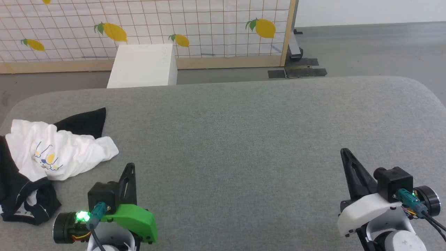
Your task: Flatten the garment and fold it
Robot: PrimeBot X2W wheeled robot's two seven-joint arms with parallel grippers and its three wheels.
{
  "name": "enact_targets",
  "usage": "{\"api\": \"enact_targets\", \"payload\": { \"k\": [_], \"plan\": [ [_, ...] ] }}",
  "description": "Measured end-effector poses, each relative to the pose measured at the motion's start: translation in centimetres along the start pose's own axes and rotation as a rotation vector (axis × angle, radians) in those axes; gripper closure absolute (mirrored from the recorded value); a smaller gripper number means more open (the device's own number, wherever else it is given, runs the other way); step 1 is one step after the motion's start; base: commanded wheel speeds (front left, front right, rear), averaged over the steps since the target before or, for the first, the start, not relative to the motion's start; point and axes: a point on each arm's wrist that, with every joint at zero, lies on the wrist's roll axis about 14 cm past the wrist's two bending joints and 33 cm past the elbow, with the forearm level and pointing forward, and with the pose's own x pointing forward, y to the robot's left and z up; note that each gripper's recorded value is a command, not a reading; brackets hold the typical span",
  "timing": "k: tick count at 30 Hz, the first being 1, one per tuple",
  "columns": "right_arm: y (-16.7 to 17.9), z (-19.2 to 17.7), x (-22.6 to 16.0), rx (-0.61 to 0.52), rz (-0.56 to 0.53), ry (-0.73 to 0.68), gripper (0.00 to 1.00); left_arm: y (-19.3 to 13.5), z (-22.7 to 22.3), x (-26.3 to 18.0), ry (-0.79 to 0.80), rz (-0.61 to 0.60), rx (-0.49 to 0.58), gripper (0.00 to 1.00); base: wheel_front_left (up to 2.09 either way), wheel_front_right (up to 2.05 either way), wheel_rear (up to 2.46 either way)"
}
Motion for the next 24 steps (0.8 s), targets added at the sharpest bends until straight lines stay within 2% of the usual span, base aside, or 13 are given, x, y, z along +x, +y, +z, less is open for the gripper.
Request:
{"api": "enact_targets", "payload": {
  "k": [8,9,24],
  "plan": [
    [0.0,0.0,0.0,0.0,0.0,0.0,1.0,0.0,0.0,0.0,0.0,0.0,0.0,1.0,0.0,0.0,0.0],
    [0.0,-0.01,0.0,0.0,0.0,0.0,0.0,0.0,0.0,0.0,0.0,0.0,0.0,0.0,0.0,0.0,0.0],
    [-0.53,0.22,0.03,0.015,-0.015,-0.017,0.0,-0.08,0.06,0.0,-0.012,0.014,0.0,0.0,0.0,0.0,0.0]
  ]
}}
